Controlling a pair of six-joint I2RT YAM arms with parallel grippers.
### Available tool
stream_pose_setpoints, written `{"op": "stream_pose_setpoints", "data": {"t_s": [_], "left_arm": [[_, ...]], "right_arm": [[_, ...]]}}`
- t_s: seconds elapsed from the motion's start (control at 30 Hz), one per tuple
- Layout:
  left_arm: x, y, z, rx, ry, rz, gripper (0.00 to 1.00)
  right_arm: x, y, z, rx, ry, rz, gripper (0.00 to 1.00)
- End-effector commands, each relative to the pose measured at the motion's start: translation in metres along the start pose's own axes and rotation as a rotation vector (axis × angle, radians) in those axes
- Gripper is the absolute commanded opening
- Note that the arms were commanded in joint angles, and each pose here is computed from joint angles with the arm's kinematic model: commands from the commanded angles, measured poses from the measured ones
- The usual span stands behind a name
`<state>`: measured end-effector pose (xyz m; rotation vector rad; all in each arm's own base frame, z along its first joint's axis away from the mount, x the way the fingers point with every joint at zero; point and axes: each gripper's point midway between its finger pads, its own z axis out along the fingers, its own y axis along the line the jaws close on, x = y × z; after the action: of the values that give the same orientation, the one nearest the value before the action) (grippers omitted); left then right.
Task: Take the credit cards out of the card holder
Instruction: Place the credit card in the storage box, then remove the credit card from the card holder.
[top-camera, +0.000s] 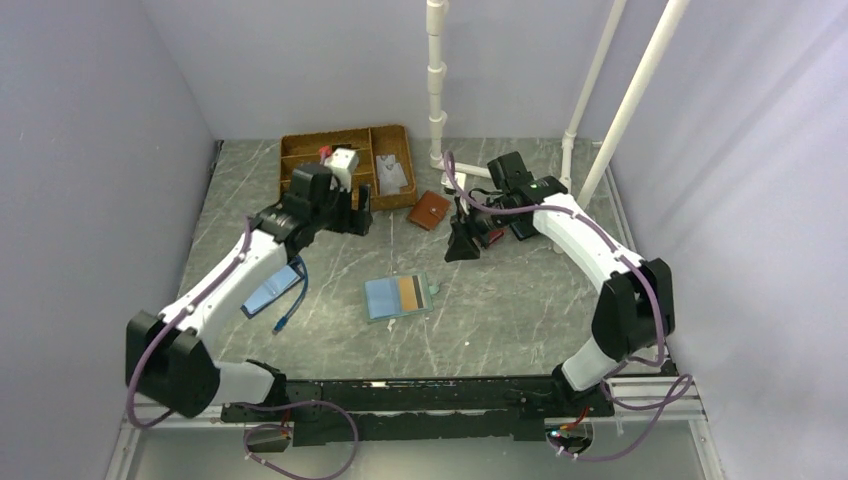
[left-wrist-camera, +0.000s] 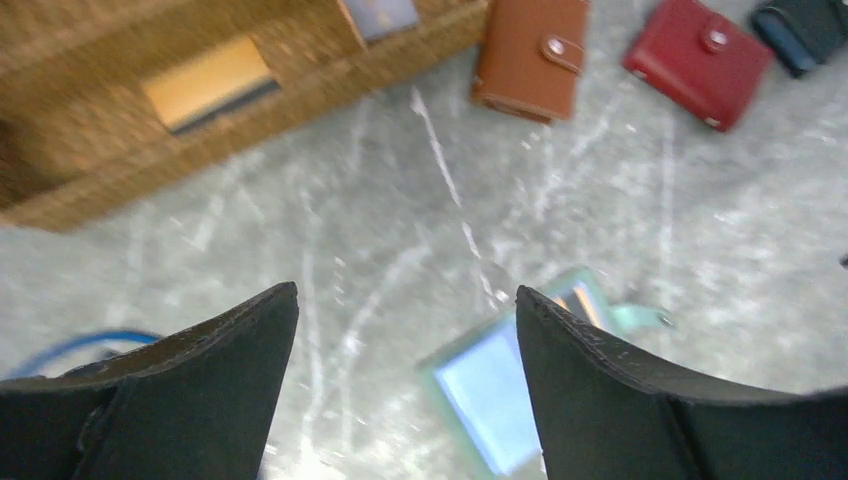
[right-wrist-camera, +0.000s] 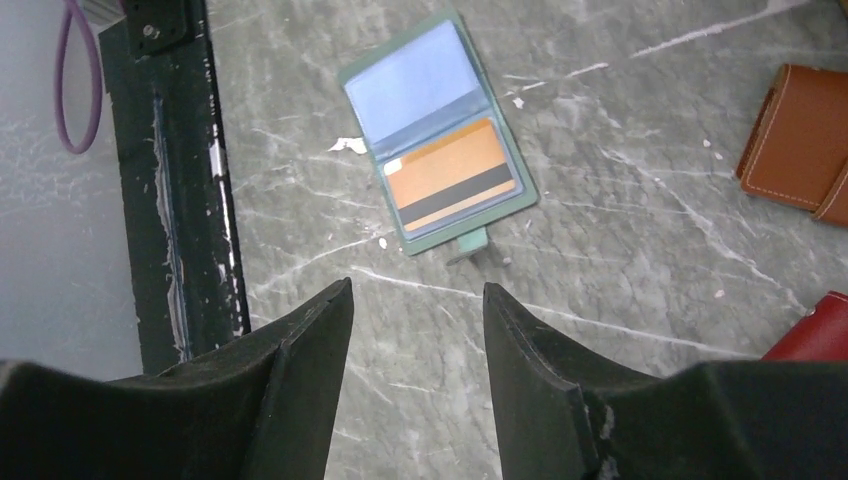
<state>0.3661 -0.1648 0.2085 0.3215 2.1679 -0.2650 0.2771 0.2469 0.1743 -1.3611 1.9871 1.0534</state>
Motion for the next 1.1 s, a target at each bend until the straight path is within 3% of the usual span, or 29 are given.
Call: {"op": "stream_pose_setpoints", "data": {"t_s": [0.0,0.2,0.5,0.7,1.07], "left_arm": [[0.011,-0.04,-0.028,0.228,-0.062,-0.281,0.87],[0.038,-0.074,-0.053,0.464,-0.085,-0.499,0.88],[0.074,-0.091,-0.062,0.605,-0.077,-0.639,0.92],[0.092,-0.087,-0.052,0.586,-0.07,-0.681,0.99],[0.107,-0.09,-0.033,0.574,0.019,-0.717,0.99]], "right_arm": [[-0.014,0.027,-0.011,-0.043,-0.116,-0.193,0.54],[-0.004,0.053,-0.01,-0.116,-0.197,-0.366,0.56],[0.007,0.052,0.004,-0.165,-0.19,-0.33,0.56],[0.013,0.05,0.01,-0.166,-0.169,-0.324,0.56],[0.02,0.045,0.018,-0.144,-0.136,-0.308,0.56]]}}
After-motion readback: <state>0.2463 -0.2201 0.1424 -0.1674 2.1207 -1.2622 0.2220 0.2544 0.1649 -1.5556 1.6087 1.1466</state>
